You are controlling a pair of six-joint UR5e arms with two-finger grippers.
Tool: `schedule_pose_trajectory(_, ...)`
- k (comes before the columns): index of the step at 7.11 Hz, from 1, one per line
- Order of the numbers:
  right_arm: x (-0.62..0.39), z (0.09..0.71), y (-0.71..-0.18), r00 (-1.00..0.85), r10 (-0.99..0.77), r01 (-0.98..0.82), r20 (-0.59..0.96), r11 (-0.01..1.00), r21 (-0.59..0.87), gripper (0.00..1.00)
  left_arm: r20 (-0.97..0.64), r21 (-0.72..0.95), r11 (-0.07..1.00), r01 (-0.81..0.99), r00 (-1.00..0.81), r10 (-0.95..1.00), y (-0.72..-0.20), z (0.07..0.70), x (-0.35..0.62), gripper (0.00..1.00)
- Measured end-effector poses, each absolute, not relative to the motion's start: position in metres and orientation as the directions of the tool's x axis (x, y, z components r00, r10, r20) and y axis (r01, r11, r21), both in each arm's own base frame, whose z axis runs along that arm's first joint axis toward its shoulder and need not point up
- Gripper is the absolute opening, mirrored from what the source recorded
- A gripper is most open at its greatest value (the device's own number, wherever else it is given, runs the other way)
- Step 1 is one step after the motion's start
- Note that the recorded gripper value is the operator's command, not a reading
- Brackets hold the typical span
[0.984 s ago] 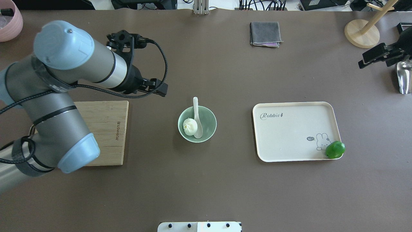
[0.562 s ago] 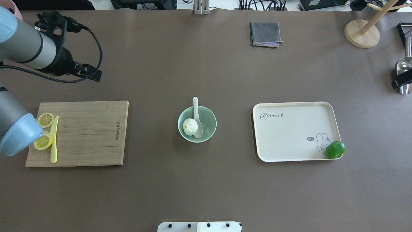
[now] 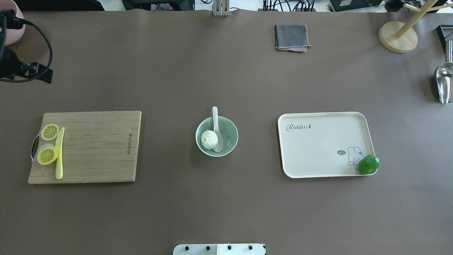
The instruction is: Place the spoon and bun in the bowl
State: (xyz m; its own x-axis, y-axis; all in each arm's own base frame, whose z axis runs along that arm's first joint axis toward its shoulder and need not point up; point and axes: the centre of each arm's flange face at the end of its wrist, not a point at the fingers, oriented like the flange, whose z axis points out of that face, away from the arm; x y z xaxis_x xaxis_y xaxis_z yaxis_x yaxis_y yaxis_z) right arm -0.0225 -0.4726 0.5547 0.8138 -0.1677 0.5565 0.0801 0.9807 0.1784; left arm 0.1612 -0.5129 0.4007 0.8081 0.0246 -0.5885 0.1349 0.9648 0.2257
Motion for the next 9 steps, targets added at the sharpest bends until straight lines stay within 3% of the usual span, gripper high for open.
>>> schedule_pose_trajectory(4, 0.007, 0.592, -0.467, 0.772, -0.055, 0.021, 0.633, 0.998, 0.06, 1.0, -0.62, 0.157, 0.987, 0.028, 0.781, 0.076, -0.531, 0.548, -0.027, 0.98)
schedule_pose_trajectory(9, 0.032, 0.619, -0.445, 0.726, 0.032, -0.03, 0.687, 0.999, -0.014, 1.0, -0.639, 0.076, 0.997, 0.033, 0.769, 0.024, -0.503, 0.612, -0.059, 0.98)
